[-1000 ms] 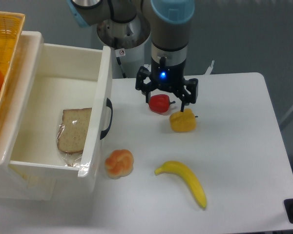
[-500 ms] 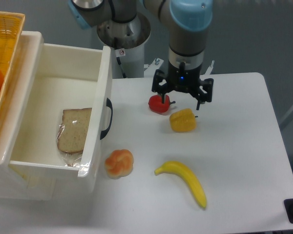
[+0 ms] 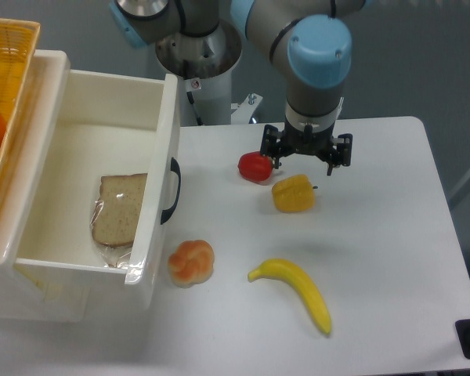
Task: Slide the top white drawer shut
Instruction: 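Move the gripper from above the apple toward the open drawer front, then lower the gripper against the open white drawer's front face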
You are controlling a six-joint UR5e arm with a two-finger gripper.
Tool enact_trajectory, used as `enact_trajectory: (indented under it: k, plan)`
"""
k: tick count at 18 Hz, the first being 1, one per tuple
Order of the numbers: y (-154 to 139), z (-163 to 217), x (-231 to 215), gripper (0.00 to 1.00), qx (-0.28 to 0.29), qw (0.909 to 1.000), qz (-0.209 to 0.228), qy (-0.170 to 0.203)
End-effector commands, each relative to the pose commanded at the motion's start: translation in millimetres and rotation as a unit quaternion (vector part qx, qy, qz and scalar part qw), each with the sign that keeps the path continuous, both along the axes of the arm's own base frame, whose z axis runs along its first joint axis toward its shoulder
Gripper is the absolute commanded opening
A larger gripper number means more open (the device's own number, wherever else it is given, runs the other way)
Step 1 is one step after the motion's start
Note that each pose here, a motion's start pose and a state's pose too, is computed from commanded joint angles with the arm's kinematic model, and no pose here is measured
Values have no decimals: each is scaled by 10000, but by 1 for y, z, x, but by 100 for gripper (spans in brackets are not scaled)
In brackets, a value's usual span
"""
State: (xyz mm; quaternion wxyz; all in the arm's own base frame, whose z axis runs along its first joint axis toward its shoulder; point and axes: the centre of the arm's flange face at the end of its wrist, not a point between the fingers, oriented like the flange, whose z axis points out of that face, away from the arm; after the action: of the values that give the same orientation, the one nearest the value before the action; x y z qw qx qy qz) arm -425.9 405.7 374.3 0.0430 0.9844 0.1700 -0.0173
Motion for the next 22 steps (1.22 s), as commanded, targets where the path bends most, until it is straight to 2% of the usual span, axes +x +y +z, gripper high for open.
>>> enact_trajectory:
  k: [3,6,10,22]
  plan:
    - [7,-14,0,100,-5,9998,165,-122]
    - [19,-30,13,100,349,9977,206,-551]
    - [31,-31,23,100,804,9921,300,-913]
    - [72,-66,54,100,709,9894,47,-1269]
